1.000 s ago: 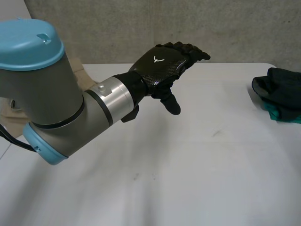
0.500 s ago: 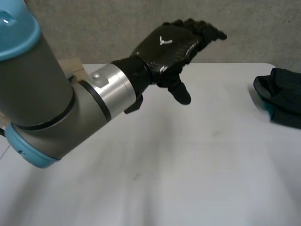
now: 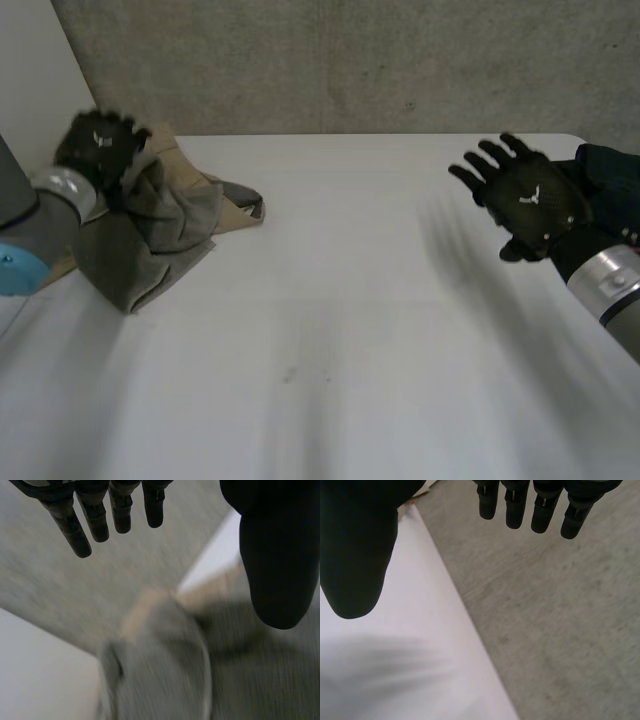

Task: Fold the laundry.

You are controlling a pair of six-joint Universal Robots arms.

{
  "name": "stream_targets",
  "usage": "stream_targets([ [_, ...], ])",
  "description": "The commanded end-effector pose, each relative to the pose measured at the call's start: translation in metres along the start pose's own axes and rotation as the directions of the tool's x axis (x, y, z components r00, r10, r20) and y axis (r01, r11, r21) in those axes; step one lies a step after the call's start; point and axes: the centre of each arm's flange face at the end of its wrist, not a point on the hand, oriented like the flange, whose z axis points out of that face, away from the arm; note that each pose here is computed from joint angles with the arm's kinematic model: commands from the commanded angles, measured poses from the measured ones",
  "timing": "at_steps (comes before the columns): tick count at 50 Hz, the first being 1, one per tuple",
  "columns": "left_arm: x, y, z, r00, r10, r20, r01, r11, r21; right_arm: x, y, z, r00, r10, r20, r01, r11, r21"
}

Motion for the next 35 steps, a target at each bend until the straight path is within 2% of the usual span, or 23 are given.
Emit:
stream_targets([
  [1, 0.010, 0.063, 0.030, 0.996, 0.061, -0.059, -0.063, 0.997, -0.037, -0.012, 0.014, -0.009, 0.999, 0.039, 0.015, -0.038, 0.995, -0.088],
  [6, 0.013, 0.071, 0.038, 0.997, 0.070, -0.036, -0.071, 0.997, -0.020, -0.015, 0.015, -0.012, 0.998, 0.058, 0.023, -0.055, 0.992, -0.114],
  [10, 0.021, 0.057, 0.034, 0.997, 0.066, -0.033, -0.067, 0.998, -0.005, -0.014, 0.016, -0.013, 0.998, 0.058, 0.014, -0.056, 0.991, -0.122],
  [14, 0.022, -0.012, 0.015, 1.000, 0.020, -0.007, -0.019, 0.993, 0.114, -0.003, 0.015, -0.012, 0.998, 0.041, -0.040, -0.046, 0.989, -0.138],
  [15, 0.024, -0.039, 0.004, 0.999, -0.036, -0.013, 0.037, 0.985, 0.166, -0.001, 0.014, -0.012, 0.998, 0.037, -0.050, -0.044, 0.989, -0.139],
  [18, 0.029, -0.076, -0.015, 0.988, -0.146, -0.045, 0.153, 0.960, 0.236, 0.011, 0.006, -0.013, 0.994, 0.011, -0.109, -0.026, 0.990, -0.141],
  [19, 0.033, -0.106, -0.032, 0.966, -0.242, -0.091, 0.258, 0.923, 0.285, 0.013, 0.003, -0.014, 0.993, 0.006, -0.122, -0.023, 0.989, -0.143],
  [23, 0.044, -0.158, -0.071, 0.885, -0.409, -0.224, 0.464, 0.814, 0.350, 0.024, -0.006, -0.016, 0.985, 0.007, -0.170, -0.037, 0.985, -0.170],
  [24, 0.051, -0.173, -0.084, 0.845, -0.453, -0.283, 0.532, 0.767, 0.359, 0.029, -0.009, -0.017, 0.982, 0.015, -0.186, -0.050, 0.981, -0.186],
  [27, 0.068, -0.186, -0.098, 0.789, -0.493, -0.366, 0.606, 0.721, 0.337, 0.036, -0.013, -0.017, 0.975, 0.048, -0.216, -0.095, 0.973, -0.212],
  [28, 0.085, -0.192, -0.104, 0.762, -0.496, -0.415, 0.633, 0.706, 0.319, 0.038, -0.014, -0.017, 0.973, 0.062, -0.223, -0.112, 0.970, -0.217],
  [31, 0.123, -0.190, -0.108, 0.740, -0.477, -0.474, 0.638, 0.722, 0.269, 0.041, -0.016, -0.017, 0.963, 0.124, -0.239, -0.178, 0.959, -0.222],
  [32, 0.149, -0.181, -0.107, 0.725, -0.469, -0.504, 0.634, 0.742, 0.221, 0.041, -0.016, -0.017, 0.962, 0.136, -0.239, -0.190, 0.956, -0.224],
  [35, 0.184, -0.162, -0.103, 0.707, -0.471, -0.528, 0.620, 0.771, 0.143, 0.040, -0.016, -0.017, 0.955, 0.182, -0.236, -0.237, 0.944, -0.228],
])
